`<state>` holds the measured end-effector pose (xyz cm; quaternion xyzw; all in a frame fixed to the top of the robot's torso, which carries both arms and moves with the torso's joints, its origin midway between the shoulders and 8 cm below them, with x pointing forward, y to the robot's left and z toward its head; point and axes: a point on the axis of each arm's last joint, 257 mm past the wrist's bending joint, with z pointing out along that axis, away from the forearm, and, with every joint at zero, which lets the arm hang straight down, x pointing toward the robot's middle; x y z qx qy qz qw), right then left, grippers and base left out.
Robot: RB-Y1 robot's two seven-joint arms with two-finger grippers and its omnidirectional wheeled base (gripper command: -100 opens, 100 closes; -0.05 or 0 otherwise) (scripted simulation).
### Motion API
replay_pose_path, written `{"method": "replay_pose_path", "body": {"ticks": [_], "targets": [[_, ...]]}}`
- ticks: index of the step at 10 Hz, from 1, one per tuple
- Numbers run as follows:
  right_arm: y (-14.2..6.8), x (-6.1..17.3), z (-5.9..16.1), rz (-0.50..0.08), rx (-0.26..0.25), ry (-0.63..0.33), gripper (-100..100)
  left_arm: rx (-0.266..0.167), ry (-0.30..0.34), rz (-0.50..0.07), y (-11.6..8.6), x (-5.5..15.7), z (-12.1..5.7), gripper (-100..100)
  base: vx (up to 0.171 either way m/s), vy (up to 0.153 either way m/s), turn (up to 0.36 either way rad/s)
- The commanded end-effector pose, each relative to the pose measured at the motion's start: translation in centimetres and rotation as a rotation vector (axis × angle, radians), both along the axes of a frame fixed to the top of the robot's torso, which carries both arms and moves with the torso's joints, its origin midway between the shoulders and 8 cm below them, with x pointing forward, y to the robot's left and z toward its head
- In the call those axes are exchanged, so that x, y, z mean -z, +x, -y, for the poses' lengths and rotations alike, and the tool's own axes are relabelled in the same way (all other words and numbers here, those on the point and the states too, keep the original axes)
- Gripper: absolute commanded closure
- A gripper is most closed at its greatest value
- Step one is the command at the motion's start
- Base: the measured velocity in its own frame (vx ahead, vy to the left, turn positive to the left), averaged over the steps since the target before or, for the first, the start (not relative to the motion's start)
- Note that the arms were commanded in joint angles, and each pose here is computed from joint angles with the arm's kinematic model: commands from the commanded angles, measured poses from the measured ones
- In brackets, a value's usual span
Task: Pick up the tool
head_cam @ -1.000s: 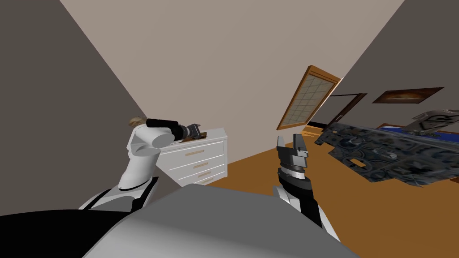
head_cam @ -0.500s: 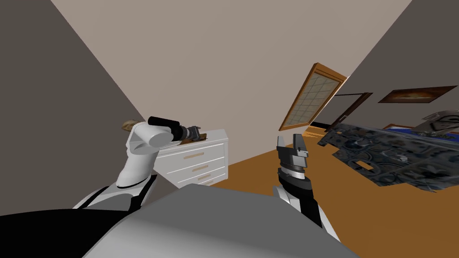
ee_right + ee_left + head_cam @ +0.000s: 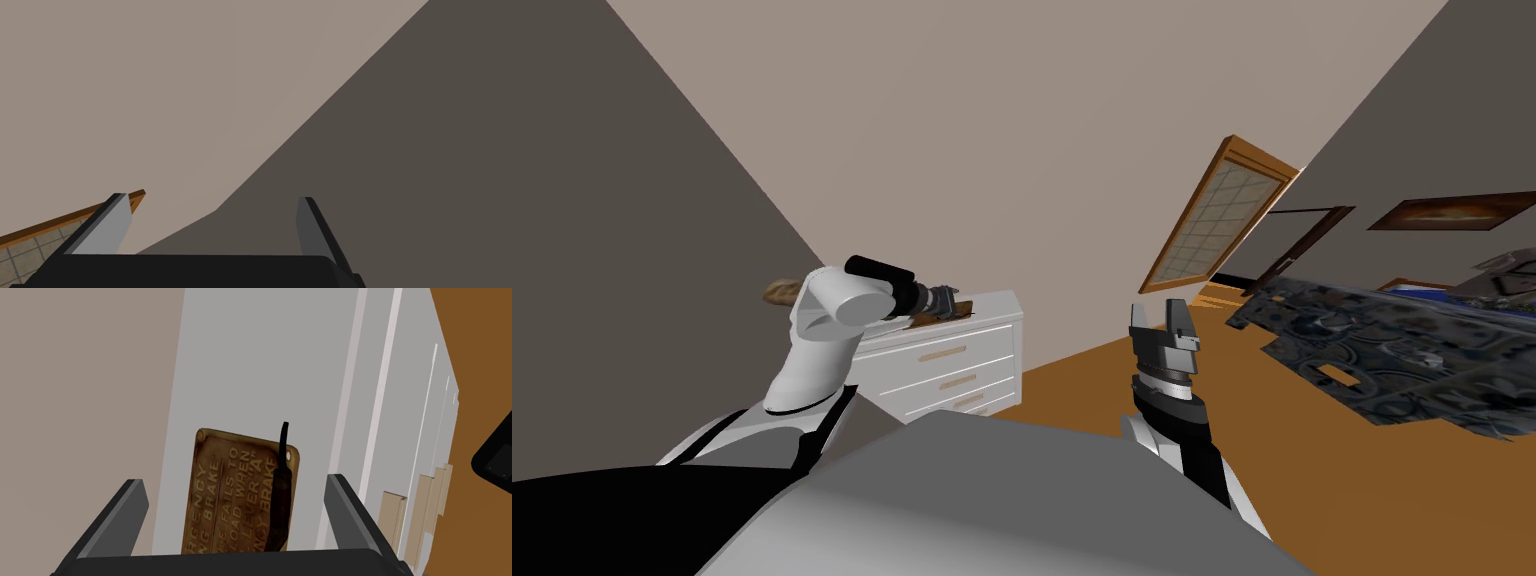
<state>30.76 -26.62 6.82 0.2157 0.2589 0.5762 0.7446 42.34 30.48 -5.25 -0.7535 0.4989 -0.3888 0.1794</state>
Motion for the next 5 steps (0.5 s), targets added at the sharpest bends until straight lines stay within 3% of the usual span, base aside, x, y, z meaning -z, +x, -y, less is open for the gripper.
{"method": "replay_pose_path", "body": {"ticks": [1,4,5], "targets": [[0.0,0.0,0.0,0.0,0.0,0.0,0,-0.001,0.014,-0.056,-1.1,0.9,0.0,-100,0.095,0.02,0.027],[0.0,0.0,0.0,0.0,0.0,0.0,0,-0.007,0.033,-0.109,-2.0,1.8,-0.4,-100,0.058,0.023,0.007],[0.0,0.0,0.0,0.0,0.0,0.0,0,-0.011,0.046,-0.149,-2.7,2.4,-0.7,-100,0.035,0.015,0.011]]}}
